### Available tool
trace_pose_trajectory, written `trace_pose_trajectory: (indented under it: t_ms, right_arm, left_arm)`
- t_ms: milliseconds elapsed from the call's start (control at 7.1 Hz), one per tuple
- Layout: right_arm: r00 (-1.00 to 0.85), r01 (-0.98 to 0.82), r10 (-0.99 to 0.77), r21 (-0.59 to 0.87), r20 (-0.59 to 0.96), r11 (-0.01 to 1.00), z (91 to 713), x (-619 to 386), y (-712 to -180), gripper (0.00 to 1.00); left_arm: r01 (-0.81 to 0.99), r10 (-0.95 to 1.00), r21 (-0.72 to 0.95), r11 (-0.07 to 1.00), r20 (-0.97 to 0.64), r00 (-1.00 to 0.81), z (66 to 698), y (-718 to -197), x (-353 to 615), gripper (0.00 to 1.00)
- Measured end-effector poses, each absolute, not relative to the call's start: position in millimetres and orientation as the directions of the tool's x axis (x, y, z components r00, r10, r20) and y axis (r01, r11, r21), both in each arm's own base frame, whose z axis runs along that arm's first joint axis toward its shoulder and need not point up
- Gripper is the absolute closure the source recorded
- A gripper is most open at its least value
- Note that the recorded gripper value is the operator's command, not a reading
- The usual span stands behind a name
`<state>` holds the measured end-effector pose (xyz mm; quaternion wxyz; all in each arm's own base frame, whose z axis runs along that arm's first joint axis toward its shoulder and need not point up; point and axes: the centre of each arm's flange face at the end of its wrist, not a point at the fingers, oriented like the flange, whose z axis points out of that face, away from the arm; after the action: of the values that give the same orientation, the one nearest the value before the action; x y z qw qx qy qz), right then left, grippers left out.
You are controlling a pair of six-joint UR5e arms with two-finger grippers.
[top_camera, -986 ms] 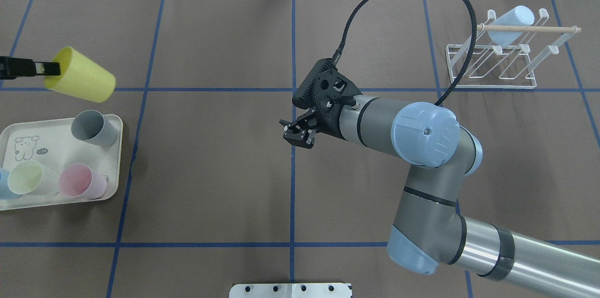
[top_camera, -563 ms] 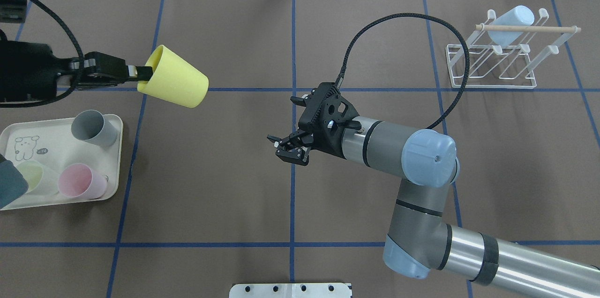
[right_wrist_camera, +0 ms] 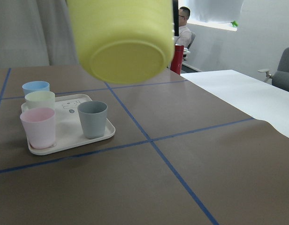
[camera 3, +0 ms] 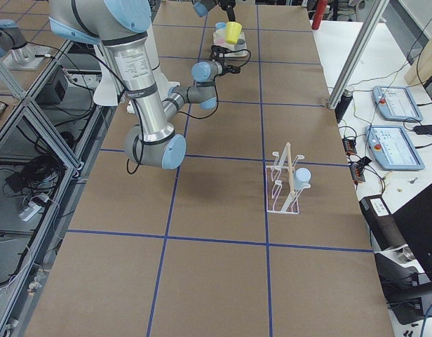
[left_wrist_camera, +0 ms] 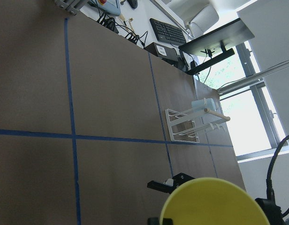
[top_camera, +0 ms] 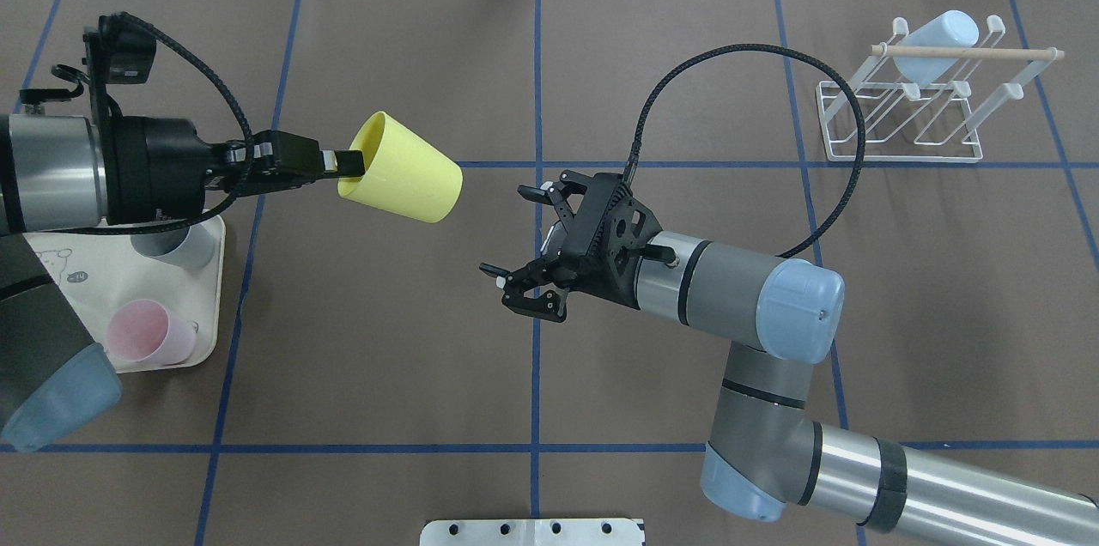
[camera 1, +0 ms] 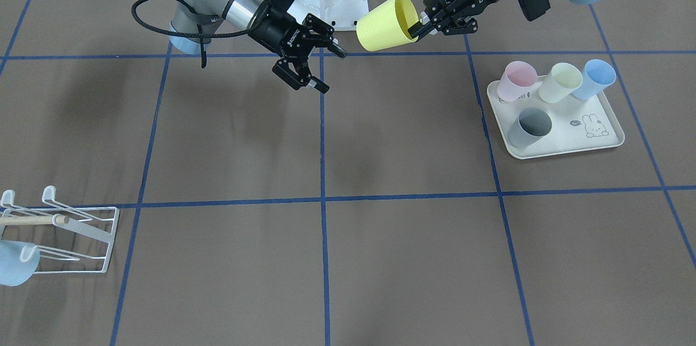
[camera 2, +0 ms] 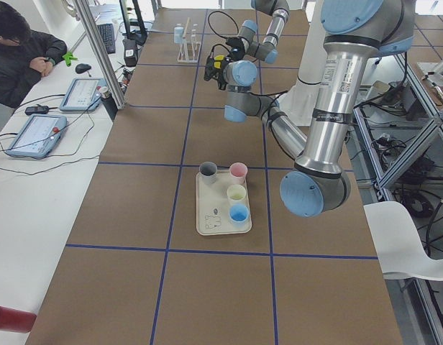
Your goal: Transfer IKEA cup to right arm and place on rack
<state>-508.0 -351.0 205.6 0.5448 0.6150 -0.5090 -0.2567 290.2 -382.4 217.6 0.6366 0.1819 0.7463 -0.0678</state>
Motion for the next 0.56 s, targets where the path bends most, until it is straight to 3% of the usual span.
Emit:
trace_pose_trajectory:
  t_ms: [563]
  right_arm:
    - [0.322,-0.375,-0.917,0.921,0.236,0.106,199.5,-512.3,-338.0,0.01]
  left_arm:
    - [0.353,0.185,0.129,0.927,-0.974,-0.129,215.0,-379.6,297.7,1.00]
